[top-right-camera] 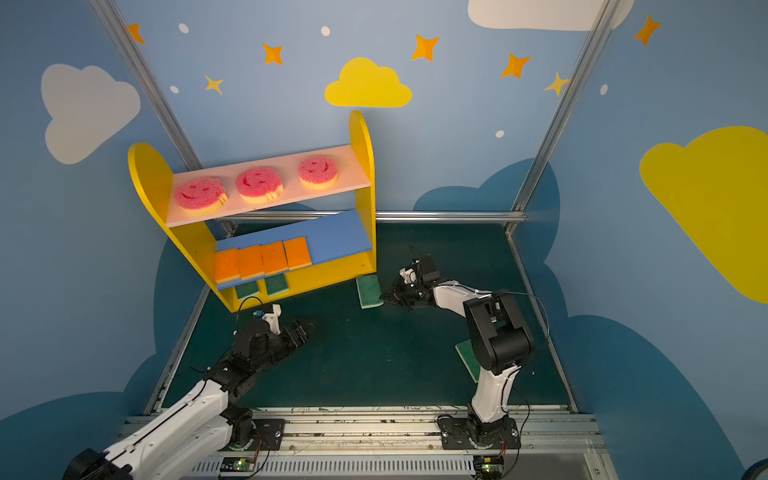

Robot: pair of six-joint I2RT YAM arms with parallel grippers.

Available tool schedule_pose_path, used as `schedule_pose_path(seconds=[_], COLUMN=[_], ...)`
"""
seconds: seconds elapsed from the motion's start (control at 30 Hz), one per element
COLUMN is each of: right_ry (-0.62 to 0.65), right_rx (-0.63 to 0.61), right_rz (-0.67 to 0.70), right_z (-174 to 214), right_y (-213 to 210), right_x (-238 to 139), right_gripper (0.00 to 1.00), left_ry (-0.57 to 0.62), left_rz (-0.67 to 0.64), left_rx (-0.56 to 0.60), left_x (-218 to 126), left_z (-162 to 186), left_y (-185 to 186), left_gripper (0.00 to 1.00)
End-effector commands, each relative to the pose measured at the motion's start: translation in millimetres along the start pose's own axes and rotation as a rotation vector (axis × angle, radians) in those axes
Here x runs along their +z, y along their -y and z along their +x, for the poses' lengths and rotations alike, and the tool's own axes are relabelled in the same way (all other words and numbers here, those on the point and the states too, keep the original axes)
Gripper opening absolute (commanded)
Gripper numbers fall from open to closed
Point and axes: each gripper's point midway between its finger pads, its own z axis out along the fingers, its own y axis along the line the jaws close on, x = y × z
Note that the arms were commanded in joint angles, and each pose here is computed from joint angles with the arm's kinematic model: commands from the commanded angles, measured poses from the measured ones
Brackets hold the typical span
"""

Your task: Place and organize the cleaning sponges onto the shelf

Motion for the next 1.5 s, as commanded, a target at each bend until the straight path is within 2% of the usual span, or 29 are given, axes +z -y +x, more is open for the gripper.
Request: schedule_pose_path(seconds=[0.0, 0.2, 0.53, 0.67, 0.9, 1.03, 1.27, 1.47], right_ry=[0.054, 0.082, 0.105, 0.092, 0.046, 0.016, 0.006, 0.001], right_rx=[0.059, 0.189, 0.27, 0.268, 0.23, 0.222, 0.204, 0.188], right_rz=[-0.091, -0.116, -0.119, -0.13, -0.163, -0.181, -0.201, -0.202], right_z=[-4, -1, 7, 12, 21, 27, 33, 36], right_y=[-19, -15, -12, -18, -35, -39, -45, -46], right_x=[-13, -18, -26, -28, -27, -24, -27, -32], right_gripper=[0.0, 0.0, 0.0, 0.0, 0.0, 0.0, 0.0, 0.0], left_ry=[0.138, 0.242, 0.282, 0.294, 0.257, 0.289, 0.289, 0.322], left_rz=[0.031, 0.056, 0.108, 0.157, 0.224, 0.259, 0.276, 0.29], left_rx=[0.04, 0.093, 0.157, 0.145, 0.104, 0.088, 0.06, 0.004], left_x=[1, 13, 50, 62, 83, 87, 102, 115], left_z=[-15, -2, 23, 29, 42, 38, 36, 27], left_y=[24, 49, 95, 109, 125, 132, 143, 138], left_gripper=[0.76, 0.75, 0.79, 0.77, 0.66, 0.62, 0.6, 0.49])
